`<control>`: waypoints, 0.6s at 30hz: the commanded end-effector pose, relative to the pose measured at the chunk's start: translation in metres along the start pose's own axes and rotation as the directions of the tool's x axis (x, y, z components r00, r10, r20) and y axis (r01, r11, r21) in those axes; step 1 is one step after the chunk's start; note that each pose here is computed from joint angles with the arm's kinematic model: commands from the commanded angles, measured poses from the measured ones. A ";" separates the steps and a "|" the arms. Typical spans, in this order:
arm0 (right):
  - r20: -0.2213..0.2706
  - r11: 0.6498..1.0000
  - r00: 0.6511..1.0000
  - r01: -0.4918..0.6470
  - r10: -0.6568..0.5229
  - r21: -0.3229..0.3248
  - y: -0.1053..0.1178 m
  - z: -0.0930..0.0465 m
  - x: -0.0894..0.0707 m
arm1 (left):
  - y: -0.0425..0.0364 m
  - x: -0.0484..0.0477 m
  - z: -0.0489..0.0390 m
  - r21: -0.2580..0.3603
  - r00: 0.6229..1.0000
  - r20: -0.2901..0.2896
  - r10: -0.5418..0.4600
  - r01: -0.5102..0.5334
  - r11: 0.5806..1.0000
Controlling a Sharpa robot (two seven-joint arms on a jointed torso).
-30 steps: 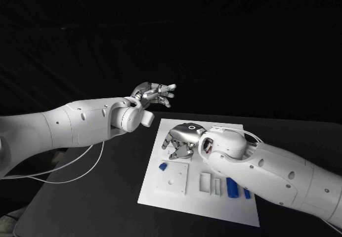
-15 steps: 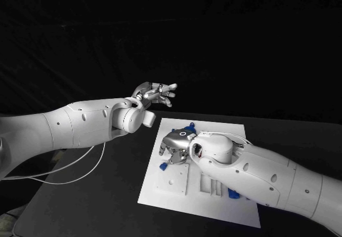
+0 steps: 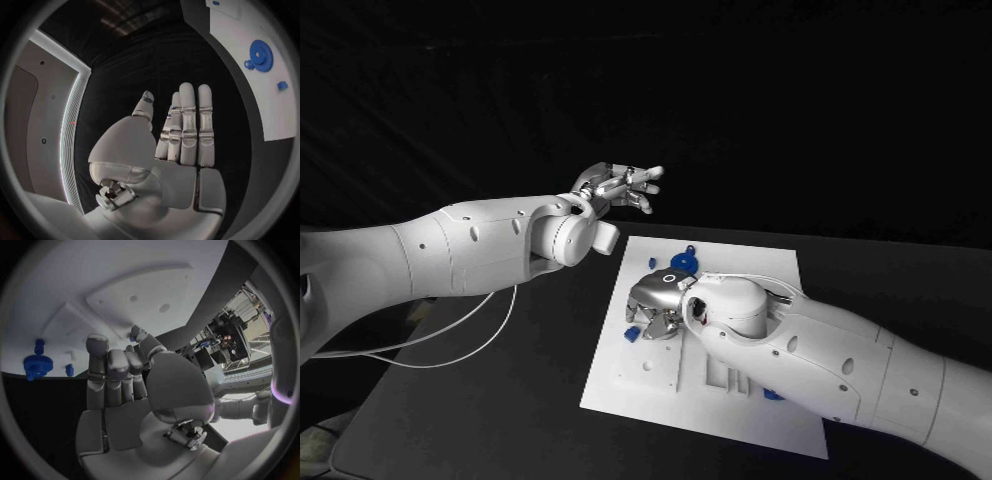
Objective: Assemble the parts on the task board
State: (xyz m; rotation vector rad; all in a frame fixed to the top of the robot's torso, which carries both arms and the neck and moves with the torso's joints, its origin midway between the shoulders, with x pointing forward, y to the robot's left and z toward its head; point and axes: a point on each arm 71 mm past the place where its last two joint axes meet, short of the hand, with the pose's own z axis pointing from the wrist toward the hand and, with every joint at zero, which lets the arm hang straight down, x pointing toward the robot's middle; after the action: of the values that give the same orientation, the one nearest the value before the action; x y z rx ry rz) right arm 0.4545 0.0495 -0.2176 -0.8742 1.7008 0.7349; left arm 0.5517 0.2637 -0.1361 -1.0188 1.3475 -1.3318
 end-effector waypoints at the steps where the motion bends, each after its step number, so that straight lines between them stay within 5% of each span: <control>1: -0.025 1.000 1.000 0.019 -0.019 -0.006 0.002 0.000 0.002 | -0.0042 0.0021 0.0010 0.022 1.000 -0.003 0.003 -0.003 1.000; 18: 0.024 1.000 1.000 0.004 -0.004 -0.005 0.007 0.004 0.003 | -0.0048 0.0048 0.0016 0.024 1.000 -0.006 0.004 -0.004 1.000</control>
State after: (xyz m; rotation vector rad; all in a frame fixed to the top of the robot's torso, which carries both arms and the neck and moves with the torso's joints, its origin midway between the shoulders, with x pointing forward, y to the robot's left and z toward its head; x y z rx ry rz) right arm 0.4498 0.0547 -0.2214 -0.8749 1.6942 0.7482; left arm 0.5517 0.2608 -0.1357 -1.0148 1.3503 -1.3366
